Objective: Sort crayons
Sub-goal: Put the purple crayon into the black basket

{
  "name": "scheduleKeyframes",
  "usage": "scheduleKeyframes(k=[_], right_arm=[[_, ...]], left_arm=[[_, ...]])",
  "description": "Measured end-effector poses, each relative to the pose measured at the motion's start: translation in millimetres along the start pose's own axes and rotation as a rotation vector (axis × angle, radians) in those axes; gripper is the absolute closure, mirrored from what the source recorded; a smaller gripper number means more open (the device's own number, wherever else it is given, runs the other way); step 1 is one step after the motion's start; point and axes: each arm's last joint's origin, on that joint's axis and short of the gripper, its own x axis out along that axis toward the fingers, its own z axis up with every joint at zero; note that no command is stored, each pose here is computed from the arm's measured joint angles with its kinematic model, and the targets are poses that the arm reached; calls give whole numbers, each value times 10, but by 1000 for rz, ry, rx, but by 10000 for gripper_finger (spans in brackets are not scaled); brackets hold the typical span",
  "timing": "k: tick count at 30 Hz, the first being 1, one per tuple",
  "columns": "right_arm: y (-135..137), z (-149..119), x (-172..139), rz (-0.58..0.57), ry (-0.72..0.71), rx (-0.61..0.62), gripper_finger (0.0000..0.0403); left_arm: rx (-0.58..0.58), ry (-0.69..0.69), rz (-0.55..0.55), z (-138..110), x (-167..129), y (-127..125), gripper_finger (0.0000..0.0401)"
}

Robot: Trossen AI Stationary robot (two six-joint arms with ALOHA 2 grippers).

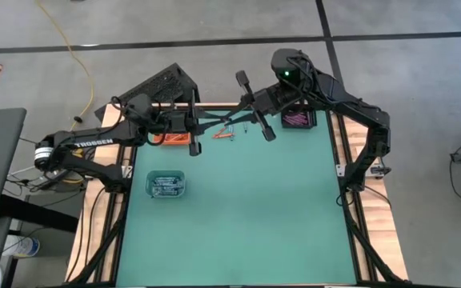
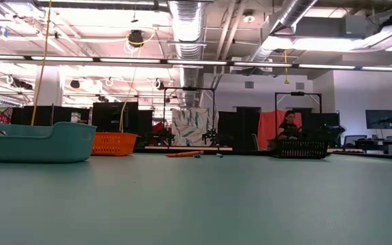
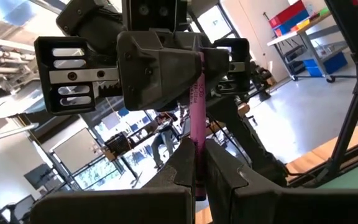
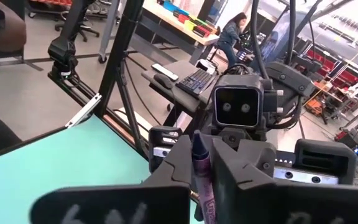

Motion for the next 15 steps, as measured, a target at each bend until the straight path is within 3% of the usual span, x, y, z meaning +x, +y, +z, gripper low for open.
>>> scheduleKeyframes(k=[7, 12, 15], right_arm=[[-1, -14, -6, -1, 12, 14, 396], [18, -99, -33, 15, 83, 91, 397], [16, -206, -89, 4, 180, 149, 398]], left_arm=[[-25, 17, -1, -16, 1, -6, 388], [-7, 89, 45, -57, -4, -2, 331], [-31, 210, 84, -139, -20, -16, 286]])
